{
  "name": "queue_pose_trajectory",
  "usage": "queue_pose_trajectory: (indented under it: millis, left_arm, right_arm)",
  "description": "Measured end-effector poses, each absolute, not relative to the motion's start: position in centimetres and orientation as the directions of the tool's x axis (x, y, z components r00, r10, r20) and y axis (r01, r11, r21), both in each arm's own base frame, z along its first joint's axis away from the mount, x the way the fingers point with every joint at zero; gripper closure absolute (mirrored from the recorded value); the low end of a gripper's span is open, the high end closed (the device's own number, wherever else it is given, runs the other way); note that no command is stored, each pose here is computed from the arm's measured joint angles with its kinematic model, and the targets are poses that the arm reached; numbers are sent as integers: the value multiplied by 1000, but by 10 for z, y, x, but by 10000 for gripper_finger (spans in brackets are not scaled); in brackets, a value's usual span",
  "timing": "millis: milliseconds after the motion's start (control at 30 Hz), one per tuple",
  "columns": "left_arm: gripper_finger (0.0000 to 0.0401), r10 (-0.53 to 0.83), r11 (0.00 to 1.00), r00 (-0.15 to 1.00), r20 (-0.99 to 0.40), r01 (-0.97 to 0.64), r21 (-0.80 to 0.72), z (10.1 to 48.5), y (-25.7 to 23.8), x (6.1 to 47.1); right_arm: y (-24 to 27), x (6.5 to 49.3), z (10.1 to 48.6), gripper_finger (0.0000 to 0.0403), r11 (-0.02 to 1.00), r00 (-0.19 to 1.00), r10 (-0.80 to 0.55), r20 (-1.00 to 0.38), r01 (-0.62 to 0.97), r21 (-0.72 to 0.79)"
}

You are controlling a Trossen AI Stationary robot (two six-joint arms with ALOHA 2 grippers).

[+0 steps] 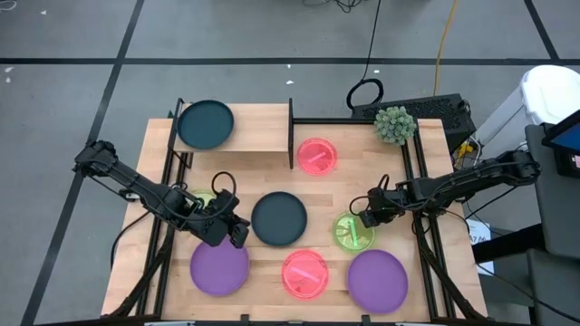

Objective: Place and stack plates onto a shelf
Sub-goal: Put the right green plate on the shelf

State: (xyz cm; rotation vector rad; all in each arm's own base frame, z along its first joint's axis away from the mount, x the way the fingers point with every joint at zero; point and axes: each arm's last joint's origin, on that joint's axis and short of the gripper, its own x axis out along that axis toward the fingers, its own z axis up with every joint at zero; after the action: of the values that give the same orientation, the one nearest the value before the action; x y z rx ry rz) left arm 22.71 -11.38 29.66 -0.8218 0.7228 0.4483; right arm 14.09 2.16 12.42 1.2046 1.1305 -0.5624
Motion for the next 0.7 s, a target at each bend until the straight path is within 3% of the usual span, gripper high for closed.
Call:
queue_pose_trajectory:
  millis: [467,700]
  left_arm:
    - [398,88,611,678,-729,-615,-499,297,-114,227]
    - [398,90,620,675,-732,-613,-489,296,-114,227]
  right_arm:
    - [22,141,124,397,319,389,206,-898,841,437]
    - [22,146,126,401,293,436,211,-875,826,482]
